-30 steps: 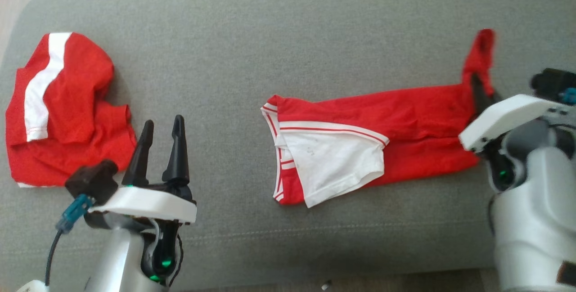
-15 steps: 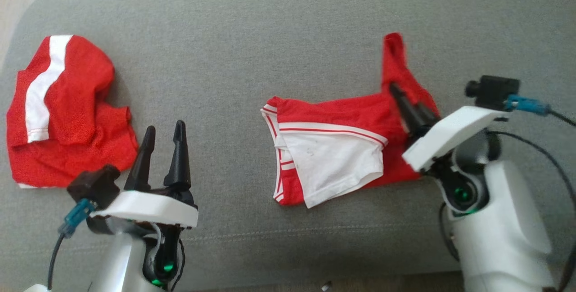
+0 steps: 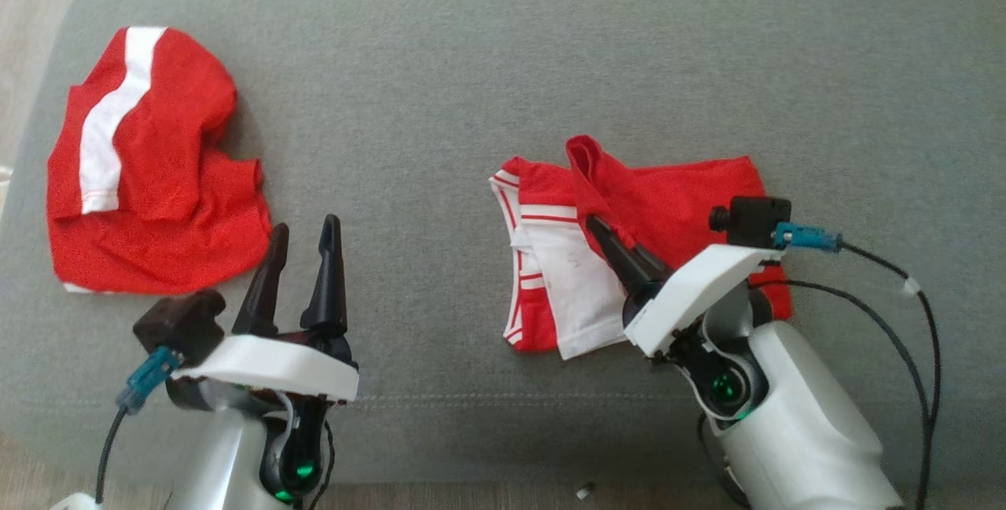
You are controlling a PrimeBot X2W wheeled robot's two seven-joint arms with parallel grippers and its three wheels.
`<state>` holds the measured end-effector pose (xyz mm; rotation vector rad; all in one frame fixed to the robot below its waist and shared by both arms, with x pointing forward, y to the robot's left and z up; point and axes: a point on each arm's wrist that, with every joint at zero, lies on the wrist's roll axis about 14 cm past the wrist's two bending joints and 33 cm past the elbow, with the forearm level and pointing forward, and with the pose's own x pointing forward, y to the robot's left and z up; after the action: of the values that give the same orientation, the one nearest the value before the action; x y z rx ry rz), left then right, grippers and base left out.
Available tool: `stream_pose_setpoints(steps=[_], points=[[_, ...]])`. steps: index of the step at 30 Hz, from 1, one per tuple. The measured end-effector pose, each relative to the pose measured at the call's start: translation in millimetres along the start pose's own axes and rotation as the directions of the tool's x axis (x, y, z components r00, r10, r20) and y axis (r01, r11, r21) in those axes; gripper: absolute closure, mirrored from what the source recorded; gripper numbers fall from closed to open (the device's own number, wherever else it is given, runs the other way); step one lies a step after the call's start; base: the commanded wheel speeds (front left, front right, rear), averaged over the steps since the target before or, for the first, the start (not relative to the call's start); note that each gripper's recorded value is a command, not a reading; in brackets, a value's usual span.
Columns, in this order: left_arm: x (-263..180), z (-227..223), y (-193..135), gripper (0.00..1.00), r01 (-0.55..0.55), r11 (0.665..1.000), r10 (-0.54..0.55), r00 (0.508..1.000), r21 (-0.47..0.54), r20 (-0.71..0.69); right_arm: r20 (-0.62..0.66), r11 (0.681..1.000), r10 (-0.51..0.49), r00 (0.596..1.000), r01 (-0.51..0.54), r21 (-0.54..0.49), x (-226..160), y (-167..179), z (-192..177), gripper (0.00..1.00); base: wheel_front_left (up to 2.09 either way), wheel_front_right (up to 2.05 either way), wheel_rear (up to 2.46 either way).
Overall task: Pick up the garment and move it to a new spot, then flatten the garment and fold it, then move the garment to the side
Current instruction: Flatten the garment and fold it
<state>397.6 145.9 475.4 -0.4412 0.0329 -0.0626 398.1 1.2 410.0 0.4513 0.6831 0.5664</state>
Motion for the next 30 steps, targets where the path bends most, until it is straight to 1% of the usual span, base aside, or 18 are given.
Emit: stream_pose_setpoints(steps=[2, 3, 4, 5, 6, 10, 12, 15, 18, 19, 22, 24, 26, 28, 30], points=[[-1, -1, 4, 0.00, -0.011, 1.000, 0.011, 1.000, -0.003, -0.003, -0.006, 1.000, -0.007, 1.000, 0.007, 0.007, 4, -3, -6, 1.00, 0.00, 0.00, 0.00], [-2, -1, 5, 0.00, -0.016, 1.000, 0.016, 1.000, -0.003, -0.004, -0.007, 1.000, -0.012, 1.000, 0.012, 0.001, 7, -5, -8, 0.95, 0.00, 0.00, 0.00], [-3, -1, 7, 0.00, -0.021, 1.000, 0.021, 1.000, -0.002, -0.005, -0.006, 1.000, -0.015, 1.000, 0.015, -0.007, 9, -6, -8, 0.39, 0.00, 0.00, 0.00], [-3, -1, 8, 0.00, -0.026, 1.000, 0.026, 1.000, -0.002, -0.005, -0.006, 1.000, -0.013, 1.000, 0.013, -0.015, 12, -5, -9, 0.39, 0.00, 0.00, 0.00], [-4, -1, 10, 0.00, -0.033, 0.999, 0.033, 0.999, 0.000, -0.005, -0.006, 1.000, -0.006, 1.000, 0.006, -0.016, 13, -3, -9, 0.00, 0.00, 0.00, 0.00], [-4, -1, 13, 0.00, -0.043, 0.999, 0.043, 0.999, 0.001, -0.003, 0.011, 0.999, 0.042, 0.999, -0.043, 0.028, 17, 12, -11, 0.00, 0.00, 0.00, 0.00], [-4, -1, 12, 0.00, -0.041, 0.999, 0.041, 0.999, 0.001, -0.004, 0.017, 0.998, 0.043, 0.999, -0.044, 0.041, 16, 12, -11, 0.00, 0.00, 0.00, 0.00], [-2, -1, 8, 0.00, -0.029, 1.000, 0.029, 1.000, 0.000, -0.004, 0.042, 0.999, 0.008, 0.999, -0.010, 0.043, 14, 2, -7, 0.00, 0.00, 0.00, 0.00], [0, -1, 2, 0.00, -0.012, 1.000, 0.012, 1.000, 0.000, -0.004, 0.113, 0.999, -0.027, 0.993, 0.023, 0.036, 11, -9, 15, 0.00, 0.00, 0.00, 0.00], [2, -1, -1, 0.00, -0.001, 1.000, 0.001, 1.000, -0.001, -0.004, 0.171, 0.999, -0.053, 0.984, 0.052, 0.007, 7, -17, 35, 0.00, 0.00, 0.00, 0.00], [4, -2, -8, 0.00, 0.019, 1.000, -0.019, 1.000, -0.002, -0.005, 0.267, 0.991, -0.099, 0.959, 0.120, -0.063, -1, -32, 67, 0.00, 0.00, 0.00, 0.00], [6, -1, -13, 0.00, 0.033, 0.999, -0.033, 0.999, -0.004, -0.002, 0.321, 0.978, -0.116, 0.940, 0.164, -0.127, -9, -40, 85, 0.00, 0.00, 0.00, 0.00], [8, 0, -17, 0.00, 0.045, 0.999, -0.045, 0.999, -0.006, 0.004, 0.366, 0.954, -0.124, 0.922, 0.213, -0.213, -18, -49, 99, 0.00, 0.00, 0.00, 0.00], [10, 2, -20, 0.00, 0.056, 0.998, -0.056, 0.998, -0.008, 0.011, 0.411, 0.926, -0.140, 0.901, 0.267, -0.268, -30, -62, 112, 0.00, 0.00, 0.00, 0.00], [12, 3, -22, 0.00, 0.063, 0.998, -0.063, 0.998, -0.010, 0.014, 0.461, 0.895, -0.123, 0.879, 0.299, -0.331, -41, -66, 127, 0.00, 0.00, 0.00, 0.00]])
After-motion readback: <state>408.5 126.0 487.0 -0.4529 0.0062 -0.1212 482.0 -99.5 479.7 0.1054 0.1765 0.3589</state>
